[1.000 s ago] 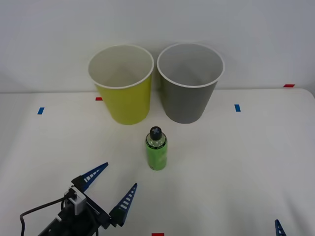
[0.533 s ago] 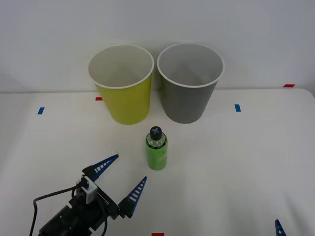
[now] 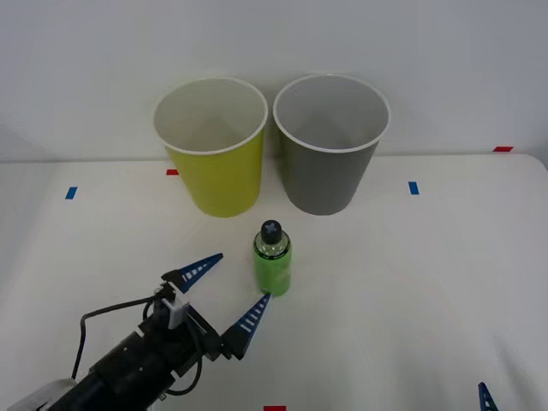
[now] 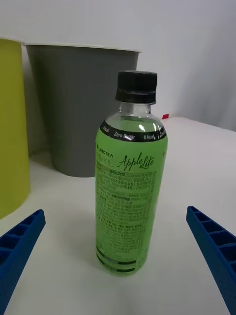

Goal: Put cans in the gray bin and PET bottles in the light green bin.

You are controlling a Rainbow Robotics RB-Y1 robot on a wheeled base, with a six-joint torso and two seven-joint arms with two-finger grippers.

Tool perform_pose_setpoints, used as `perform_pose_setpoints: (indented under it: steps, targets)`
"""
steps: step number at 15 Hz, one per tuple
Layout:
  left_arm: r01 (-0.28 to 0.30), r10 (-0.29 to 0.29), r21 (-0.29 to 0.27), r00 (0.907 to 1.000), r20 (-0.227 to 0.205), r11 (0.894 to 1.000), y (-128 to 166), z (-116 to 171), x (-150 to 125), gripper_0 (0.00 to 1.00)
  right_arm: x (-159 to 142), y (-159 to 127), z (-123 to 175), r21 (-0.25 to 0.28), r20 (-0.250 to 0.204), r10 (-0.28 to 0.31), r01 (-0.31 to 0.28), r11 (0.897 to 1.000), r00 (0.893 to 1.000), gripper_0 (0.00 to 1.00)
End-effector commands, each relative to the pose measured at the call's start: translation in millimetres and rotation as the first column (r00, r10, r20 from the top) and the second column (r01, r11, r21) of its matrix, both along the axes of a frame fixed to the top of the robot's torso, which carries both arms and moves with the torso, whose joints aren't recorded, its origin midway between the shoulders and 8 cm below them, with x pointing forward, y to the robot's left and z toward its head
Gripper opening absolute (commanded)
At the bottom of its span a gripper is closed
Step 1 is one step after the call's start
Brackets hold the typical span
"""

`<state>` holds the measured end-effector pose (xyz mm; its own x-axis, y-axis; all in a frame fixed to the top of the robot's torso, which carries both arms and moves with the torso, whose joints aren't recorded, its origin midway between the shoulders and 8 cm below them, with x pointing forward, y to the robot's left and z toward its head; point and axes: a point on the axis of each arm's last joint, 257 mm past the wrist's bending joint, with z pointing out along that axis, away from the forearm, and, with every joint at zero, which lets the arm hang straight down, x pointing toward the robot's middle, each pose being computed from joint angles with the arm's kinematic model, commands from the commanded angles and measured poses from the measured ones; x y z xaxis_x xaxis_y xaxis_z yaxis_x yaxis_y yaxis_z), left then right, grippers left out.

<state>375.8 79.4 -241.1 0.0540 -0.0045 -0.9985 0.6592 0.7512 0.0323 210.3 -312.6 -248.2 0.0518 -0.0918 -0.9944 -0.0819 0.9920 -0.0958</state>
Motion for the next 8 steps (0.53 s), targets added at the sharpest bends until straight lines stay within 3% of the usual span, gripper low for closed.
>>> perform_pose_setpoints:
  steps: [1, 8]
  targets:
    - [-0.005, 0.005, 0.004, 0.9999, -0.014, 1.000, -4.5, -2.8, 11.2, 1.00, 0.0, 0.0, 0.0, 0.000, 0.000, 0.000, 0.000, 1.000, 1.000, 1.00]
    - [0.014, -0.014, -0.025, 0.9997, -0.018, 1.000, -31.1, -2.8, 25.9, 1.00, 0.0, 0.0, 0.0, 0.000, 0.000, 0.000, 0.000, 1.000, 1.000, 1.00]
